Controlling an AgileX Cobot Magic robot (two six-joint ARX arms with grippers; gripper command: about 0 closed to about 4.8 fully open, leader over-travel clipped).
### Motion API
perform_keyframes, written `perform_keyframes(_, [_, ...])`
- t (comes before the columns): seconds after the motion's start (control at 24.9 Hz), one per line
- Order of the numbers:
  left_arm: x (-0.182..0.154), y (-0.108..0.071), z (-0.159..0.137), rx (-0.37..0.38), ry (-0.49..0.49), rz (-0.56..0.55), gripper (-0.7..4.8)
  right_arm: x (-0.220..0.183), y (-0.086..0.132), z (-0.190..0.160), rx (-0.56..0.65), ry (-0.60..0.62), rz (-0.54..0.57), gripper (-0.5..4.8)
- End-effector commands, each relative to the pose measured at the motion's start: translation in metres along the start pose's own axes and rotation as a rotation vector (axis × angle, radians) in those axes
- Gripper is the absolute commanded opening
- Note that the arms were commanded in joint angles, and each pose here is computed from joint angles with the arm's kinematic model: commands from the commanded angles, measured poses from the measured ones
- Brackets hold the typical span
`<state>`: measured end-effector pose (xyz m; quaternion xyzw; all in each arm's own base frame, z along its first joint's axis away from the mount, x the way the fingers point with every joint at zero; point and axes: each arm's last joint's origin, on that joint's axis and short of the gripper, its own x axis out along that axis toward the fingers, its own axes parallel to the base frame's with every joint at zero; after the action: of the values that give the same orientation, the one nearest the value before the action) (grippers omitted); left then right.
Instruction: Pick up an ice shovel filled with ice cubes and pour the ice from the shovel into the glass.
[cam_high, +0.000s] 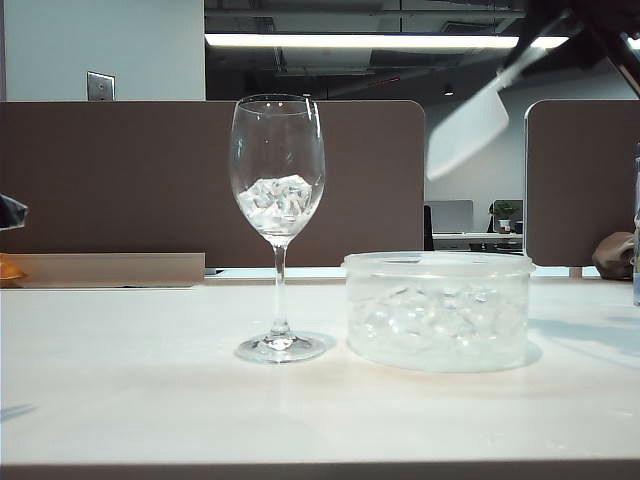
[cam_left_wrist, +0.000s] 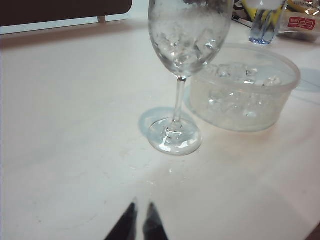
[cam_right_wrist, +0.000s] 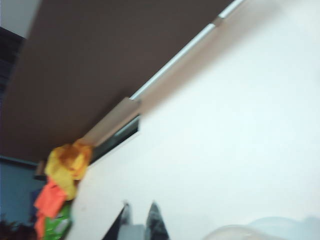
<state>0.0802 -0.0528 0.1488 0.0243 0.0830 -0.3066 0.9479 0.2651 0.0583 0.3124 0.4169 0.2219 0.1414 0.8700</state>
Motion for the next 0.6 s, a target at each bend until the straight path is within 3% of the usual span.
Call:
perform_keyframes(0.04, [0.0,0.0,0.0,-0.003,0.003,-0.003,0.29,0.002,-0.016,-0.011,-0.026,0.009,-0.063,-0.05])
perform_keyframes(0.2, [0.0,0.0,0.0,-0.003,0.003,-0.003,0.29,0.006,-0.049,-0.037,-0.01,0.034,-0.091,-0.05])
perform_keyframes(0.32, [0.0,0.0,0.0,-0.003,0.003,-0.003,0.29,0.006,-0.065,-0.051,0.052,0.004,-0.034,-0.05])
perform_keyframes(0.6, [0.0,0.0,0.0,-0.003,0.003,-0.003,0.29,0.018,-0.083,-0.066,0.151,-0.006,0.077,-0.05])
